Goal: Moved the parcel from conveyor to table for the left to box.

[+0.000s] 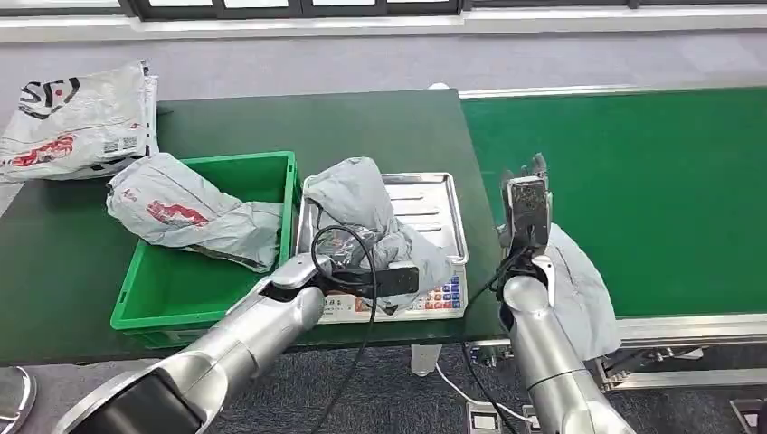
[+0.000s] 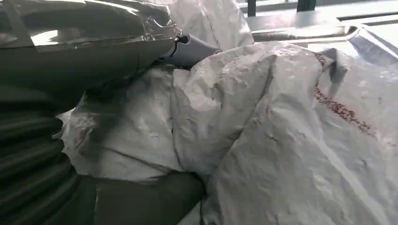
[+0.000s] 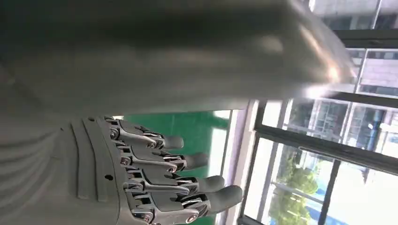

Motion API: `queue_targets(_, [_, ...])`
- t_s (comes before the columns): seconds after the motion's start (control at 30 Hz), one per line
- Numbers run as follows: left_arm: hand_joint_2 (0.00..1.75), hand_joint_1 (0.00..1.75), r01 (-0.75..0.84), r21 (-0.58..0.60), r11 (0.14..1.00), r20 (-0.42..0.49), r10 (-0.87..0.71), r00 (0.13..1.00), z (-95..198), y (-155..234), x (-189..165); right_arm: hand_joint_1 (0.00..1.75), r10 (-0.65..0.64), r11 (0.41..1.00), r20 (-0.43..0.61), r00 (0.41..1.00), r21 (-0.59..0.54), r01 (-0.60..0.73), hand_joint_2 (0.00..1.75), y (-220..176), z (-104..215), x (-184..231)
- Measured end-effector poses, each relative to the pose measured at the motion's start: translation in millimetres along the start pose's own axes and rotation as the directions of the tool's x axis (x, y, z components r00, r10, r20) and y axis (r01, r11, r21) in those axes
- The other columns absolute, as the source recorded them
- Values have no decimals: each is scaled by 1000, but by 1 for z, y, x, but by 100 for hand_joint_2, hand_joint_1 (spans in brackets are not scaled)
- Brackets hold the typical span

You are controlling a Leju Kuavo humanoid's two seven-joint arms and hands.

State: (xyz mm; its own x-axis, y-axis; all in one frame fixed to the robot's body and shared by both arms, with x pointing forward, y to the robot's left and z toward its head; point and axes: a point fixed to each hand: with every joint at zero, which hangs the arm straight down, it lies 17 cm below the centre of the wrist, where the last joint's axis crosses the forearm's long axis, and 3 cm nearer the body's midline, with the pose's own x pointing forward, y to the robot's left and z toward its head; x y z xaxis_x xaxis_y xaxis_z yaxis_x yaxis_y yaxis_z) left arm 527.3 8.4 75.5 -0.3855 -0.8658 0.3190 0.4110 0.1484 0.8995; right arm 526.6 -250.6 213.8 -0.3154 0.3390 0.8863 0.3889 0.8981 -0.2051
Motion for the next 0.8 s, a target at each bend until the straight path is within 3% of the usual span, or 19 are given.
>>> queue_targets(0.23, [175, 175, -148, 126, 981, 50, 143, 989, -2, 37, 4, 0, -6, 1000, -37, 999, 29, 7, 175, 3, 10, -10])
queue_targets(0.47, [175, 175, -338, 278, 899, 179, 297, 938, 9, 122, 21, 0, -13, 999, -44, 999, 36, 15, 175, 1, 11, -14])
queue_targets(0.8, [175, 175, -359, 326, 875, 223, 298, 928, 20, 145, 24, 0, -13, 999, -44, 999, 38, 15, 175, 0, 10, -14])
